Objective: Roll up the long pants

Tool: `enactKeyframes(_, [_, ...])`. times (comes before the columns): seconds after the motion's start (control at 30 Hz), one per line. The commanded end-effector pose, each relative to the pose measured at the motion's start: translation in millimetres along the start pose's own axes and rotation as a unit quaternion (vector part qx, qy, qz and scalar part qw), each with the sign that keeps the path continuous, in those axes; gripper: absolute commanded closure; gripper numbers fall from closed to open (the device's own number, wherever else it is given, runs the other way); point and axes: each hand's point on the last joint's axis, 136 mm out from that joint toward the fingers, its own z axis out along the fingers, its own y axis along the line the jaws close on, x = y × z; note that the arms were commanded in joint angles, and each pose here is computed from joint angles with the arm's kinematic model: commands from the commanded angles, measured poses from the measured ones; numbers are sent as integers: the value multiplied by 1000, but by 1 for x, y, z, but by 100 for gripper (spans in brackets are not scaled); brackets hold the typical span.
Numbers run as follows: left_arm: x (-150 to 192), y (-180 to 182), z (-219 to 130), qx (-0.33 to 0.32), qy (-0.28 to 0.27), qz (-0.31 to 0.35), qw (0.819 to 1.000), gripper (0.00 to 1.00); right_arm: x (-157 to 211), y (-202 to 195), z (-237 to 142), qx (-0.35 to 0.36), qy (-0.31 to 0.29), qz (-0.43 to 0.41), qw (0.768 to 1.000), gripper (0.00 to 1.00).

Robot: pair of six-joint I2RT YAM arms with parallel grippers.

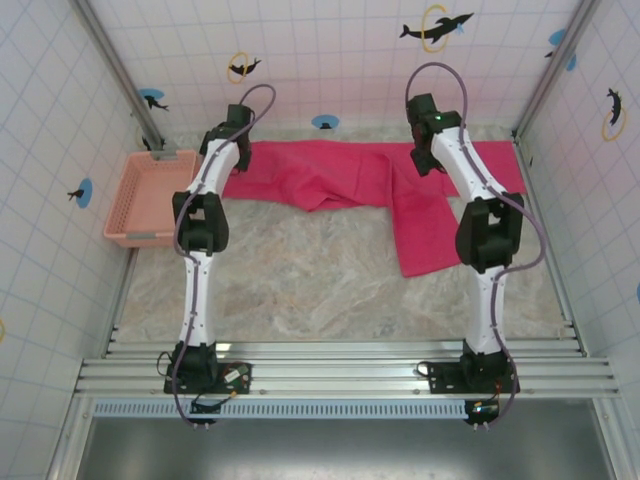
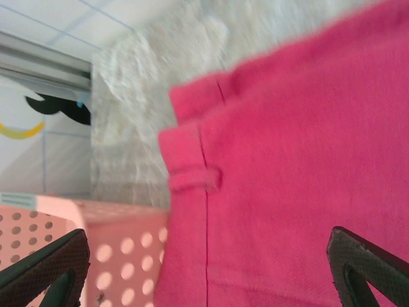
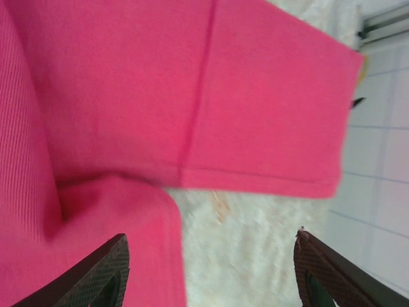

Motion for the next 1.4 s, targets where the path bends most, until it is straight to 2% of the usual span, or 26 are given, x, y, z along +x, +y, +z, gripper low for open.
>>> enactKeyframes(0.0, [-2, -24, -3, 8, 8, -28, 1000, 2, 1, 29, 66, -59, 50, 64, 995, 34])
enactKeyframes(0.13, [2, -39, -2, 5, 10, -17, 1000, 2, -5, 48, 97, -82, 64, 91, 990, 31])
enactKeyframes(0.33, [39, -46, 8, 7, 72, -20, 997, 3, 14, 63, 119, -115, 106, 135, 978, 31])
enactKeyframes(0.57, [85, -40, 15, 13, 154, -19, 988, 2, 47, 67, 115, -88, 168, 67, 980, 32])
enactKeyframes(0.73, [110, -44, 14, 35, 194, 8, 980, 2, 66, 70, 111, -78, 201, 20, 976, 33])
enactKeyframes(0.8, [123, -46, 10, 41, 216, 23, 975, 3, 72, 74, 107, -85, 213, 11, 973, 33])
enactKeyframes(1.03, [125, -29, -24, 46, 225, 9, 973, 3, 103, 86, 91, -137, 260, -10, 956, 36])
enactKeyframes(1.23, [180, -13, -57, 33, 309, 72, 948, 3, 119, 82, 42, -173, 269, -33, 947, 38])
enactKeyframes(1.3, [193, -7, -67, 25, 317, 98, 943, 3, 126, 81, 22, -183, 262, -30, 947, 38])
enactKeyframes(1.37, [195, 3, -80, 21, 302, 95, 948, 3, 135, 72, 11, -173, 259, -29, 950, 36])
